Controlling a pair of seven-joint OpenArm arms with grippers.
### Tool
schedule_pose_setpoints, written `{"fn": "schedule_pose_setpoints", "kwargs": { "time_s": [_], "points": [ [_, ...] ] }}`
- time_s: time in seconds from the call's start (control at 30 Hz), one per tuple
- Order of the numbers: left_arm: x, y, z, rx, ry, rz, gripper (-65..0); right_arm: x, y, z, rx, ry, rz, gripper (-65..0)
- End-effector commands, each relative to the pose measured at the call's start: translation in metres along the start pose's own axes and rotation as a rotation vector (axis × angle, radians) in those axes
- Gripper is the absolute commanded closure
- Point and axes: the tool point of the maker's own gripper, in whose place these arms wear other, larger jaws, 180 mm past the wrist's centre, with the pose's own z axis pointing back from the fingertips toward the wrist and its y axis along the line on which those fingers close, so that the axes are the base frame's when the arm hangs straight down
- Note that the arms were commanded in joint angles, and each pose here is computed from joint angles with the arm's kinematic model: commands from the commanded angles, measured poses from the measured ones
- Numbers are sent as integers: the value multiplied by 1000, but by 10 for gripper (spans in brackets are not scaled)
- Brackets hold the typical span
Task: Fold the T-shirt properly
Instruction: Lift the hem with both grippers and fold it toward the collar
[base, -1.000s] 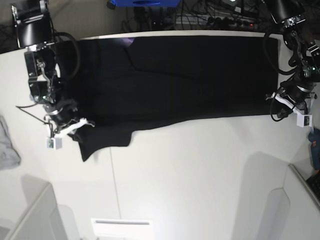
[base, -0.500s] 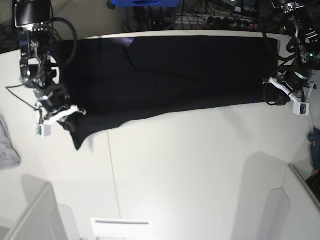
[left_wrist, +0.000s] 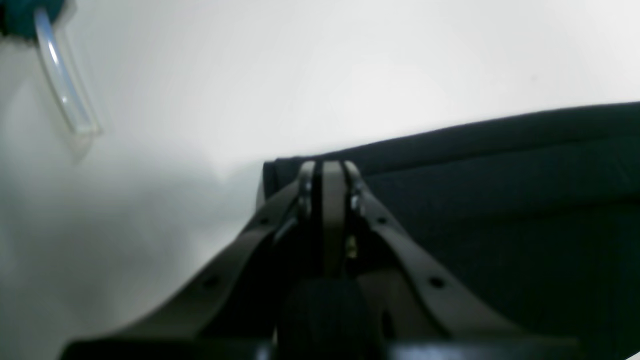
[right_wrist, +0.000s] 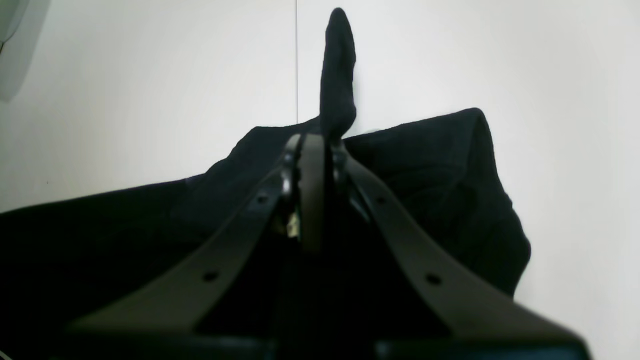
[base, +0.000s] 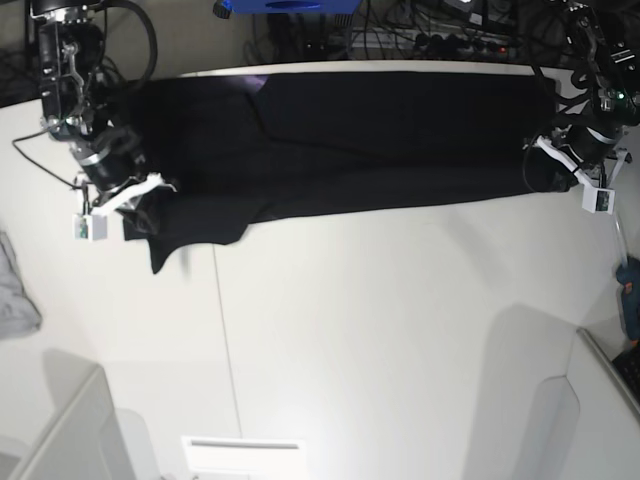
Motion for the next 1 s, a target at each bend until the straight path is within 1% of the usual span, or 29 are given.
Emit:
{"fn": "schedule_pose_setpoints", "kwargs": {
  "time_s": [0.0, 0.1, 0.2, 0.27, 0.33, 0.53, 0.7, 0.8, 0.97],
  "points": [
    [14, 2, 7, 4, -43, -31, 0, 16, 1, 6, 5, -51, 19, 0],
    [14, 1, 12, 8, -47, -42, 0, 16, -5, 16, -16, -63, 4, 0],
    [11, 12, 18, 40, -48, -30, 0, 17, -10, 25, -36, -79, -11, 0],
    [10, 13, 19, 45, -45, -30, 0, 14, -12, 30, -45, -60, -11, 0],
    [9, 13, 19, 44, -40, -32, 0, 11, -6, 32, -35, -48, -19, 0],
    [1, 12, 21, 41, -21, -32, 0, -15, 3, 40, -28, 14, -61, 0],
    [-4, 14, 22, 44, -7, -36, 0, -26, 5, 47, -29, 38, -67, 0],
    [-2, 13, 23, 43, -10, -40, 0, -33, 3, 50, -35, 57, -70, 0],
    [-9, 13, 25, 43, 9, -42, 0, -40, -18, 63, -100, 70, -81, 0]
  ]
}}
